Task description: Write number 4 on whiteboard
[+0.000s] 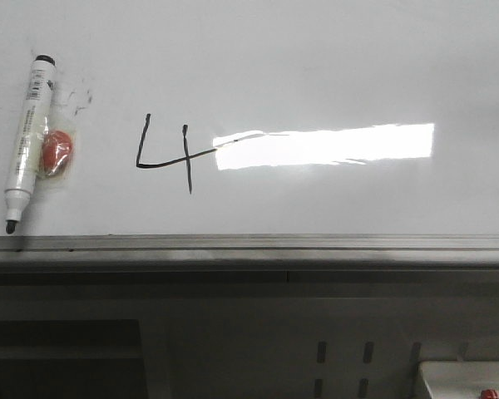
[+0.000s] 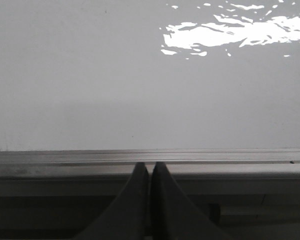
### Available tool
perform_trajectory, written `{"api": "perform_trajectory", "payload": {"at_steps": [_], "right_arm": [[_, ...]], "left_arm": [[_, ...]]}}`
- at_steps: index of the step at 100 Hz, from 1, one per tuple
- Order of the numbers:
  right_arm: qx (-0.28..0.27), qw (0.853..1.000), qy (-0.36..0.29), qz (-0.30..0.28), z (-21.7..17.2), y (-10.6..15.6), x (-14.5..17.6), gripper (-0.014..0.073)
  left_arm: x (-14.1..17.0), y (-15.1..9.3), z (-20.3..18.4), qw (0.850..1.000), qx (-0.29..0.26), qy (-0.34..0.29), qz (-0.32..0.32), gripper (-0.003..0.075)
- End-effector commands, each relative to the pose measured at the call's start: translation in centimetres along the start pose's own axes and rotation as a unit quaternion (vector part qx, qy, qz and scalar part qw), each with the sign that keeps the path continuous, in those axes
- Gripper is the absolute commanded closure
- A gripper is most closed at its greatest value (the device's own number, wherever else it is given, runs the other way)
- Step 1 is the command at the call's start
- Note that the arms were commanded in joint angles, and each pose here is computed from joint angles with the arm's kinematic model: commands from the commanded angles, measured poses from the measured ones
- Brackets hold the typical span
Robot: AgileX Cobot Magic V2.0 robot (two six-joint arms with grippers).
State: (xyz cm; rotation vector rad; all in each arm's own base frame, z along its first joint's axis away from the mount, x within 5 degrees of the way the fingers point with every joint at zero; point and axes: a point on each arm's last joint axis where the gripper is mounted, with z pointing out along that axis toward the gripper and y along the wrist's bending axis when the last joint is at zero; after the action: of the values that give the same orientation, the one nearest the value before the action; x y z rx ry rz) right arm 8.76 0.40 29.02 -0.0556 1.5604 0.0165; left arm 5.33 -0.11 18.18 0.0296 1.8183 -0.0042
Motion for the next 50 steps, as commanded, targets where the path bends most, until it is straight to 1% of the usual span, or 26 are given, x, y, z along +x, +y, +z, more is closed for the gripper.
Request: {"api": "perform_trajectory", "payload": {"at_steps": [1,10,17,30,44,46,50], "right_arm": [[0.028,0.999,-0.039,0.001,-0.9,-0.4,0.2,0.0659],[0.051,0.998,-0.039,0.000,-2.1,-0.6,2.3,0.0659],[0.065,0.998,-0.020,0.004,-2.8,-0.7,4.3,0.0659],[0.089,0.995,0.027,0.026,-3.7,-0.7,8.0,0.0659],[0.091,0.992,0.074,0.038,-3.4,-0.7,10.8,0.0659],[0.091,0.990,0.099,0.040,-3.5,-0.7,11.2,0.0659],[0.091,0.988,0.117,0.039,-3.6,-0.7,11.5,0.0659]], "left_arm": [[0.6,0.0,0.2,1.000,0.000,-0.019,-0.010,0.0741],[0.6,0.0,0.2,1.000,0.000,-0.019,-0.010,0.0741],[0.6,0.0,0.2,1.000,0.000,-0.019,-0.010,0.0741],[0.6,0.0,0.2,1.000,0.000,-0.019,-0.010,0.0741],[0.5,0.0,0.2,1.000,0.000,-0.021,-0.010,0.0741],[0.5,0.0,0.2,1.000,0.000,-0.021,-0.010,0.0741],[0.5,0.0,0.2,1.000,0.000,-0.021,-0.010,0.0741]]}}
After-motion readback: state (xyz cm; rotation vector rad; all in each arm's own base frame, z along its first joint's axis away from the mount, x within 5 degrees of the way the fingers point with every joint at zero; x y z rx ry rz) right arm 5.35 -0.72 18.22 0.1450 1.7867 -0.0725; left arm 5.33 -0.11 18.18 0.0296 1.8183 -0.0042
